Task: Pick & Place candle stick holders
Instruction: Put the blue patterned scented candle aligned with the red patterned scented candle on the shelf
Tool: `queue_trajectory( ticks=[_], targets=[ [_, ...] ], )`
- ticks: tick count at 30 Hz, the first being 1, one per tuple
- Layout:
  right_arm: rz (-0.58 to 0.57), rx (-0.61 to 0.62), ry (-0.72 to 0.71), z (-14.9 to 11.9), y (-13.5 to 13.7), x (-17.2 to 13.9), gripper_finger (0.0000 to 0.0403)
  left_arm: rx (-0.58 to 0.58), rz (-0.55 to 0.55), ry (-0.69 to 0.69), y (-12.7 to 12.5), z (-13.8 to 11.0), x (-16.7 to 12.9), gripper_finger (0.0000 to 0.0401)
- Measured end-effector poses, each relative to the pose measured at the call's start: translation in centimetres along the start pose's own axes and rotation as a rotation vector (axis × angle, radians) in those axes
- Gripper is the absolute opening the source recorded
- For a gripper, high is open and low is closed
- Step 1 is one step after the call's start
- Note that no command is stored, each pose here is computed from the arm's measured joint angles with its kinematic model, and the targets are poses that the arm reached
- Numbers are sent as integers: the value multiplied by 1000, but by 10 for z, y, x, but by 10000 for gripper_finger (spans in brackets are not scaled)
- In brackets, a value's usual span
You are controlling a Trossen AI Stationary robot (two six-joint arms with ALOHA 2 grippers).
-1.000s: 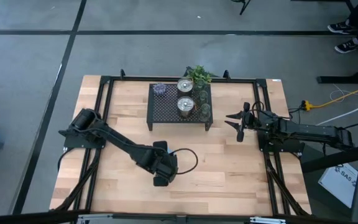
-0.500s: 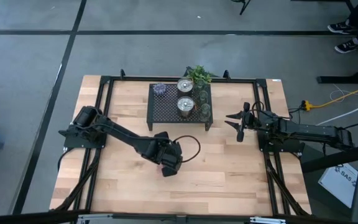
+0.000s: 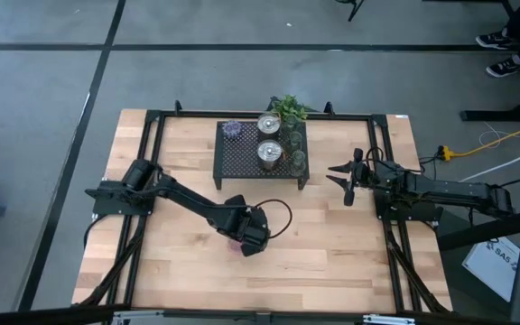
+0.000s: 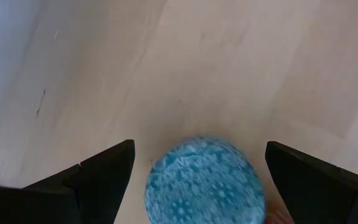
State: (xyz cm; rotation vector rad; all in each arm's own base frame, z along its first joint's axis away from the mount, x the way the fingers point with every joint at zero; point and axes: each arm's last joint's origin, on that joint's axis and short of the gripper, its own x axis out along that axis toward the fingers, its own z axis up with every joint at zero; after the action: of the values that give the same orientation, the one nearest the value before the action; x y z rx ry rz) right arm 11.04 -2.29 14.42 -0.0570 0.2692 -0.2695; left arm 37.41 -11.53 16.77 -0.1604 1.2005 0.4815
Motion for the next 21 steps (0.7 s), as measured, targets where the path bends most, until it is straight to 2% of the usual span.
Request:
queue_trajectory(
  ticks=[4, 11, 21],
  targets=[
    [0, 0, 0, 0, 0, 0, 128, -19, 23, 41, 3, 0, 12, 359],
    [0, 0, 0, 0, 0, 0, 128, -51, -8, 165, 10, -2, 15, 359],
    [0, 0, 0, 0, 0, 0, 128, -79, -27, 216, 12, -10, 20, 359]
  ],
)
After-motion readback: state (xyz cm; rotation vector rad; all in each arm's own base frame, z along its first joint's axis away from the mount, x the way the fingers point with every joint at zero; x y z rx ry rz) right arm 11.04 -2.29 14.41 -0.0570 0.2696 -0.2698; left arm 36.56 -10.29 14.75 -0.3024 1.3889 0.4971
